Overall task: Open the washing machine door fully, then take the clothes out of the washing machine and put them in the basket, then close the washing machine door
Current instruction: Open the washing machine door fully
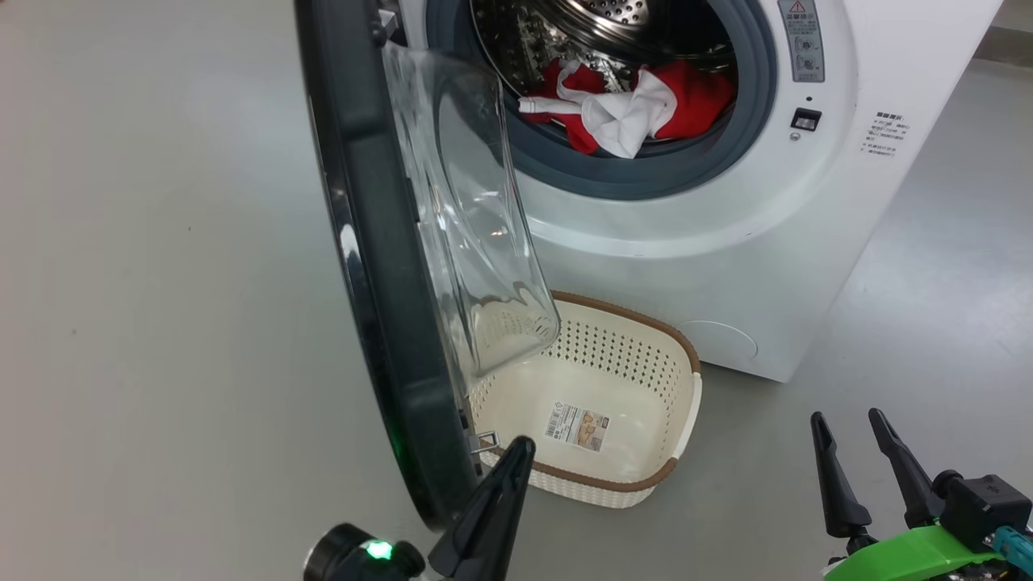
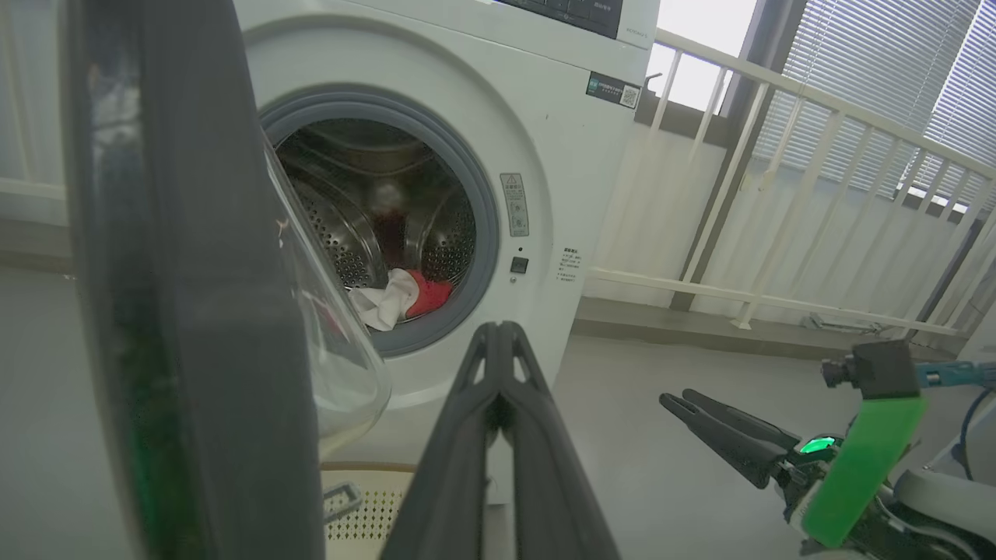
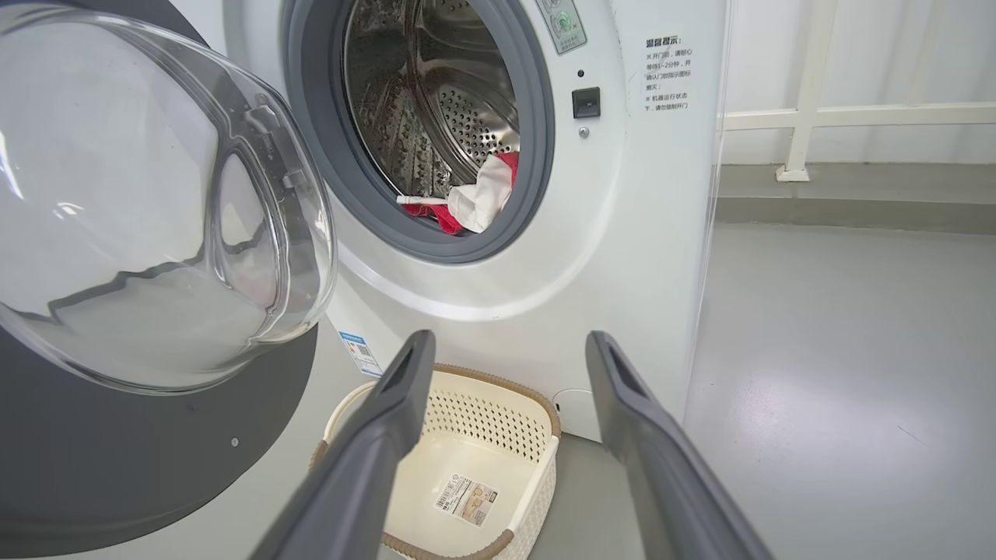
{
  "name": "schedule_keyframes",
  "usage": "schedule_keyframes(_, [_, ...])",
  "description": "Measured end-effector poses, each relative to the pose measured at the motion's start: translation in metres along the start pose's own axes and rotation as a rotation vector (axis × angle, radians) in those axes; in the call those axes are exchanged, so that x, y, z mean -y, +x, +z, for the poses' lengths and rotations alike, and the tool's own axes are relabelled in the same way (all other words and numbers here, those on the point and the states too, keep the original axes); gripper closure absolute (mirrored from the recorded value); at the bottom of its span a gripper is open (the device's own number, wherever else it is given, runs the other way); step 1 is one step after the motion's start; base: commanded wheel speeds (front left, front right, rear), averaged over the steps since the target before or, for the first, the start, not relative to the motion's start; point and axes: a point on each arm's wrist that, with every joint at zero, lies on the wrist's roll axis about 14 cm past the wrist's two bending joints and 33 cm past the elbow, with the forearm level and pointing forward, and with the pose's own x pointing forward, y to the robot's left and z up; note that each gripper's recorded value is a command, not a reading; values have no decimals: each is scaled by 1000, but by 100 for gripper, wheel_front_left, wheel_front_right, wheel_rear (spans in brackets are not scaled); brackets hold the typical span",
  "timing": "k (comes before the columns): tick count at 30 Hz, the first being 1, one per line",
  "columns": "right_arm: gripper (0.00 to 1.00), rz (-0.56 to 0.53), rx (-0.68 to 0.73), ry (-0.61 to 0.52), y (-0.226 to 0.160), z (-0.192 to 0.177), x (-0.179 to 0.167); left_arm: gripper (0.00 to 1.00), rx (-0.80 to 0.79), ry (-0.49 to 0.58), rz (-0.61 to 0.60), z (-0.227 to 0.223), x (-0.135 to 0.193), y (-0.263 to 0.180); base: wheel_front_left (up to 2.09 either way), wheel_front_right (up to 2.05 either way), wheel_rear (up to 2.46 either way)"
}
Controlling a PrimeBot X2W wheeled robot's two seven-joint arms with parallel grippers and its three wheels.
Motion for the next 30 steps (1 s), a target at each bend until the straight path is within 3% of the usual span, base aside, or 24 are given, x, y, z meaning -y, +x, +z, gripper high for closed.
schedule_keyframes(10, [0, -2, -5, 3, 1, -2, 1, 100, -137, -44, 113, -43, -29, -11, 0, 0, 0])
schedule_keyframes(22, [0, 1, -1, 7, 1, -1, -1, 100, -115, -30, 217, -36, -63, -13, 0, 0, 0])
schedule_keyframes(30, [0, 6, -10, 14, 2, -5, -4, 100, -84, 25, 342, -23, -106, -23, 0, 0, 0])
